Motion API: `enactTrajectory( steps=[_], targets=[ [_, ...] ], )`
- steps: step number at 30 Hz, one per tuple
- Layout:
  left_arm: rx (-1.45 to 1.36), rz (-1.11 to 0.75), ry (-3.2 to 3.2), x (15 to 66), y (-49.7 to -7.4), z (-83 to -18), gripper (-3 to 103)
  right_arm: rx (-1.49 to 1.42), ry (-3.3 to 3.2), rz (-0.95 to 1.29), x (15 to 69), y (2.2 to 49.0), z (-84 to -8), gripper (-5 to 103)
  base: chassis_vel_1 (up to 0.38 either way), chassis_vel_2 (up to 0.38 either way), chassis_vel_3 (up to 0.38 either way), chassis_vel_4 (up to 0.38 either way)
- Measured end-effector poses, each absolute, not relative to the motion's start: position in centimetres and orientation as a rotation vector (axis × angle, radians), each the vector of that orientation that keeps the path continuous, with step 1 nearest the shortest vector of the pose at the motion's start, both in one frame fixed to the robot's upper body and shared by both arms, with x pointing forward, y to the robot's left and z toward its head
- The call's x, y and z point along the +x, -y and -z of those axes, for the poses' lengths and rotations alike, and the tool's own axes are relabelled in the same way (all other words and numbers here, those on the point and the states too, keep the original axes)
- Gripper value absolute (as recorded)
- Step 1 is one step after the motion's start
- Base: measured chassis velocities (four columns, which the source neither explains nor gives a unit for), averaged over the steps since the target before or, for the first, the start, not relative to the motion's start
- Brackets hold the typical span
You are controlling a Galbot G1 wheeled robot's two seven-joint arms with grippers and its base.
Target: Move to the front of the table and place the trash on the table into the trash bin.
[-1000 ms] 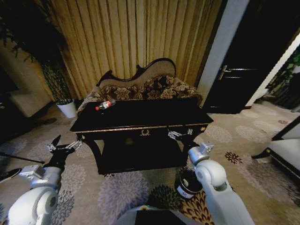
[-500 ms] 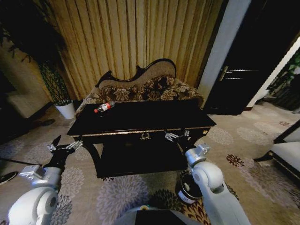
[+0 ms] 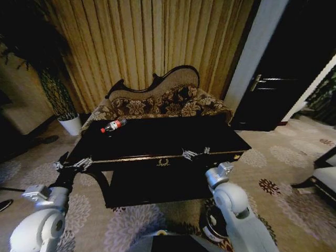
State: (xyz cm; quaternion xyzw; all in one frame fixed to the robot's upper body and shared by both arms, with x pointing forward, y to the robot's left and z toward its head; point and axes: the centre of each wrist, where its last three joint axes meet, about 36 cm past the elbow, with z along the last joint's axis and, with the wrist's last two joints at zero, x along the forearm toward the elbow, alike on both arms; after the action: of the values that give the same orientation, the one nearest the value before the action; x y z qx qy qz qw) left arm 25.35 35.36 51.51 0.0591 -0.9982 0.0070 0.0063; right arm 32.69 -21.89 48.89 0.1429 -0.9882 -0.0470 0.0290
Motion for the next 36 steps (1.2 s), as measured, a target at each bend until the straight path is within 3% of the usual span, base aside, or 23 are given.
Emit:
enactTrajectory(
  steps=[20, 36],
  targets=[
    [0.188, -0.026, 3.134, 25.0, -35.2, -51.6, 100, 0.436, 3.073, 0.146, 32.1, 21.8, -48.6, 100, -0.13, 0.137, 0.129, -0.133],
    [0.188, -0.024, 3.136, 24.8, -35.2, -51.6, 100, 0.41, 3.073, 0.143, 31.5, 21.6, -48.4, 100, -0.009, 0.01, 0.01, -0.008]
  ],
)
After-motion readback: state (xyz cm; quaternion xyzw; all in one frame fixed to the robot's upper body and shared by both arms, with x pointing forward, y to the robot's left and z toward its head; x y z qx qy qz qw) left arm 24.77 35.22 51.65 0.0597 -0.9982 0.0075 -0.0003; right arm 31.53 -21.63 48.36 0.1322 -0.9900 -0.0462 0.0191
